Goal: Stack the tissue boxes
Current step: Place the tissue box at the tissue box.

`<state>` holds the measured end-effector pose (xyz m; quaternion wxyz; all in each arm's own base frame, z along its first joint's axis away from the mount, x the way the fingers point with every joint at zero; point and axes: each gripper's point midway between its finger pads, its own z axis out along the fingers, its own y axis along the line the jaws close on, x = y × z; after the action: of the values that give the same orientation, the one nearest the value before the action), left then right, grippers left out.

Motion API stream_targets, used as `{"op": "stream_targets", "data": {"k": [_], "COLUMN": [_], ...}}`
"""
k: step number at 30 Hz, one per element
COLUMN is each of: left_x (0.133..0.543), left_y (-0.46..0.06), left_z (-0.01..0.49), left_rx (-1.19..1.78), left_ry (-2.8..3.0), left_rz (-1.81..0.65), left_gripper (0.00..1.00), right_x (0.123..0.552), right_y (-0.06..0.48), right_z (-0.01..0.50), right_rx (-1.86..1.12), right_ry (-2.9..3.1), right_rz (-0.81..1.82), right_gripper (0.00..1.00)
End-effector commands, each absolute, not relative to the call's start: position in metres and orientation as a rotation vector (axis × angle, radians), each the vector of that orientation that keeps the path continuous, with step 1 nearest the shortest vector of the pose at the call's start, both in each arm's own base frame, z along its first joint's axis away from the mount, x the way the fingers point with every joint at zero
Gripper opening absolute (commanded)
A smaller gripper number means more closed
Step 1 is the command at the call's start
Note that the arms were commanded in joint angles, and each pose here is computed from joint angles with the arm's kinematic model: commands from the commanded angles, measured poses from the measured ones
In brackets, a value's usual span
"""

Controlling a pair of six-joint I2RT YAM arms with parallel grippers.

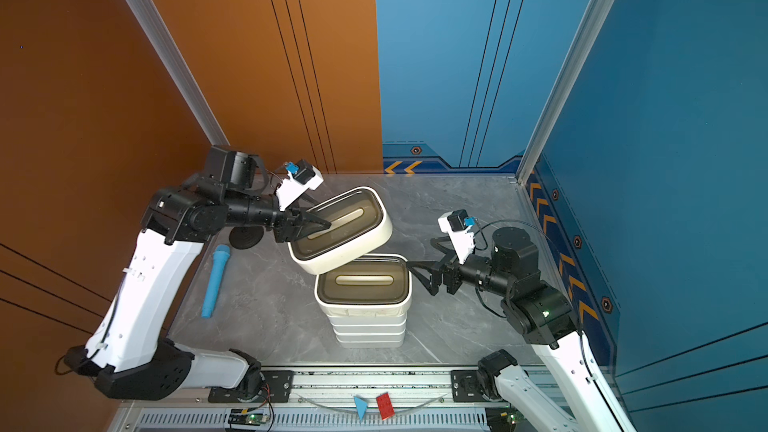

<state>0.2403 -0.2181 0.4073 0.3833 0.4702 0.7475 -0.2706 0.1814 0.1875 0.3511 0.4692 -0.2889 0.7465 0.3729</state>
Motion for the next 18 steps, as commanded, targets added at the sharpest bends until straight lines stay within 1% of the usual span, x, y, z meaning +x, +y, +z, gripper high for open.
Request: {"op": "stream_targets", "data": {"k": [1,18], "left_x": [0.225,0.196], "left_y": [-0.221,-0.238], "left_z": [0.416,0.423], "left_rx": [1.277,1.426], "left_ry": [1.844,1.791], "left_rz": [-0.708,-0.793], "left_gripper": [0.4,0.4], "right_x": [0.173,0.127], "right_y": [0.188,0.193], "right_z": [0.364,0.378], "right_rx": [-0.79,-0.937], "right_ry": [1.741,1.643], "right_rz": [0.845,0.92], "right_gripper": [1.0,1.0]}}
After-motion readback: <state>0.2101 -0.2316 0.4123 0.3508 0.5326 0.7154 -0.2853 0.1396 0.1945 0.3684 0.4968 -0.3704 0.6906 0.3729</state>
